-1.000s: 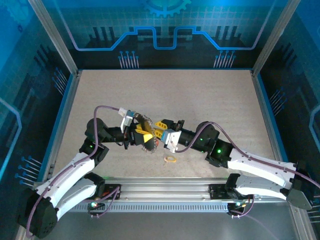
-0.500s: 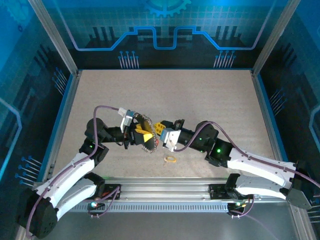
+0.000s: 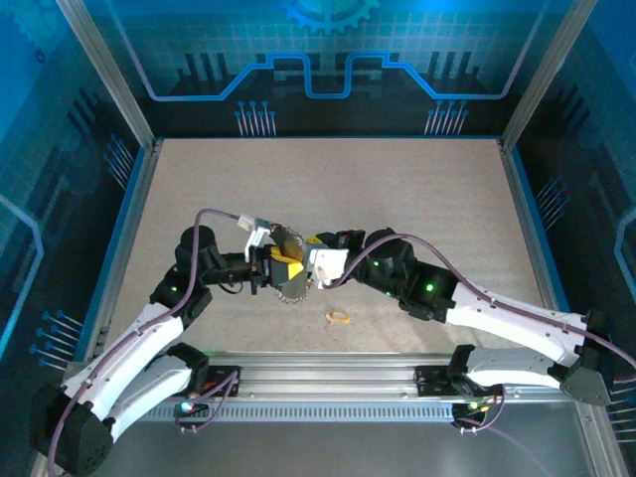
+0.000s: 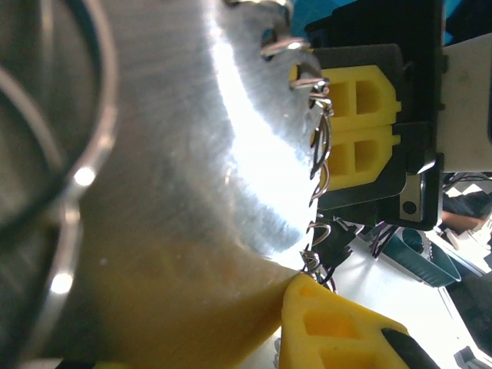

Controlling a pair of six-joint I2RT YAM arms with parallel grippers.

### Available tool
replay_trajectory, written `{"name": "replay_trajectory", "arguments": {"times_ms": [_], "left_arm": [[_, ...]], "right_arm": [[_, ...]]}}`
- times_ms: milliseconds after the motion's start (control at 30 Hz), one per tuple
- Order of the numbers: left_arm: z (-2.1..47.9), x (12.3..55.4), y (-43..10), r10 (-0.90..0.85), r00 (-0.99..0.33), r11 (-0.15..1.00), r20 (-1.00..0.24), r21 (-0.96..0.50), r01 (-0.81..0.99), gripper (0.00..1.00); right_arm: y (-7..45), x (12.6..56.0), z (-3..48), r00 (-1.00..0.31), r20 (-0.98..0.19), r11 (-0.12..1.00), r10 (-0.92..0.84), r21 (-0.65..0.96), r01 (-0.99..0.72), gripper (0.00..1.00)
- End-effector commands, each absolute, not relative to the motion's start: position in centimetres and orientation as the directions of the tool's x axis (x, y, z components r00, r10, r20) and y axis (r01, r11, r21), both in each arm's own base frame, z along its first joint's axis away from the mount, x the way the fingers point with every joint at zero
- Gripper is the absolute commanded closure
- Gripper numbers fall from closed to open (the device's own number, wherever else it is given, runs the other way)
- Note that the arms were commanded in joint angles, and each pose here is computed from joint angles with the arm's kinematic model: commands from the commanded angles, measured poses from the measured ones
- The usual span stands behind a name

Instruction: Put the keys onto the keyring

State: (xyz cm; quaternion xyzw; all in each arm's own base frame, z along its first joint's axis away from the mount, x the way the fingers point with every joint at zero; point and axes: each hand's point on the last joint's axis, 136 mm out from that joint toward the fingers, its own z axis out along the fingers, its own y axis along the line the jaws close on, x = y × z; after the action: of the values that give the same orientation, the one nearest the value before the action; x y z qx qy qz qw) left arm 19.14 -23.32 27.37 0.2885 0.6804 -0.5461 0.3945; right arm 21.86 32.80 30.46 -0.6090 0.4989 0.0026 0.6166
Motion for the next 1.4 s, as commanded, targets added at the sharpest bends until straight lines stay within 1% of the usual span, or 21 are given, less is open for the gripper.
{"name": "replay_trajectory", "arguments": {"times_ms": [0, 167, 400, 667, 733, 800, 900, 933, 1000, 1100, 1133, 1167, 1367], "left_arm": [[27.9, 19.0, -23.3, -0.019, -0.528, 0.247, -0.849, -0.515, 0.821, 1.00], [27.5, 19.4, -23.2, -0.017, -0.553, 0.275, -0.833, -0.536, 0.798, 1.00], [27.3, 20.1, -23.0, -0.048, -0.587, 0.314, -0.808, -0.570, 0.759, 1.00], [27.5, 20.3, -22.9, -0.075, -0.574, 0.316, -0.815, -0.566, 0.762, 1.00], [27.8, 20.0, -22.9, -0.077, -0.558, 0.302, -0.826, -0.553, 0.777, 1.00], [28.0, 19.8, -22.9, -0.079, -0.544, 0.294, -0.835, -0.541, 0.788, 1.00], [28.1, 19.4, -22.9, -0.071, -0.522, 0.278, -0.850, -0.520, 0.808, 1.00], [28.2, 19.2, -22.9, -0.067, -0.513, 0.268, -0.856, -0.511, 0.817, 1.00], [28.2, 18.9, -23.0, -0.062, -0.491, 0.251, -0.869, -0.490, 0.835, 1.00], [28.3, 18.6, -23.1, -0.060, -0.461, 0.233, -0.885, -0.462, 0.856, 1.00], [28.3, 18.5, -23.1, -0.057, -0.450, 0.225, -0.891, -0.451, 0.864, 1.00], [28.2, 18.3, -23.1, -0.051, -0.446, 0.217, -0.894, -0.446, 0.869, 1.00], [28.1, 17.7, -23.3, -0.036, -0.414, 0.182, -0.910, -0.413, 0.892, 1.00]], "right_arm": [[32.4, 22.9, 31.8, 0.484, -0.545, 0.256, -0.685, -0.802, -0.540, 1.00], [32.6, 23.5, 31.9, 0.466, -0.486, 0.238, -0.740, -0.836, -0.494, 1.00], [32.7, 23.3, 32.1, 0.478, -0.451, 0.220, -0.753, -0.859, -0.463, 1.00], [32.8, 21.4, 32.5, 0.539, -0.540, 0.248, -0.647, -0.817, -0.520, 1.00], [32.1, 21.2, 32.7, 0.533, -0.578, 0.270, -0.618, -0.793, -0.546, 1.00], [31.1, 21.0, 33.1, 0.520, -0.641, 0.310, -0.564, -0.748, -0.587, 1.00], [29.3, 20.8, 34.1, 0.492, -0.738, 0.361, -0.461, -0.663, -0.656, 0.80], [28.8, 20.8, 33.7, 0.471, -0.768, 0.366, -0.433, -0.628, -0.687, 0.75], [28.2, 20.7, 33.7, 0.433, -0.818, 0.365, -0.380, -0.562, -0.742, 0.72], [28.2, 20.3, 33.5, 0.371, -0.872, 0.316, -0.319, -0.467, -0.826, 0.66], [28.4, 20.2, 32.7, 0.337, -0.888, 0.291, -0.314, -0.427, -0.856, 0.66], [28.7, 20.1, 33.6, 0.329, -0.899, 0.274, -0.289, -0.407, -0.871, 0.64], [30.1, 19.2, 32.7, 0.173, -0.952, 0.113, -0.254, -0.207, -0.972, 0.57]]}}
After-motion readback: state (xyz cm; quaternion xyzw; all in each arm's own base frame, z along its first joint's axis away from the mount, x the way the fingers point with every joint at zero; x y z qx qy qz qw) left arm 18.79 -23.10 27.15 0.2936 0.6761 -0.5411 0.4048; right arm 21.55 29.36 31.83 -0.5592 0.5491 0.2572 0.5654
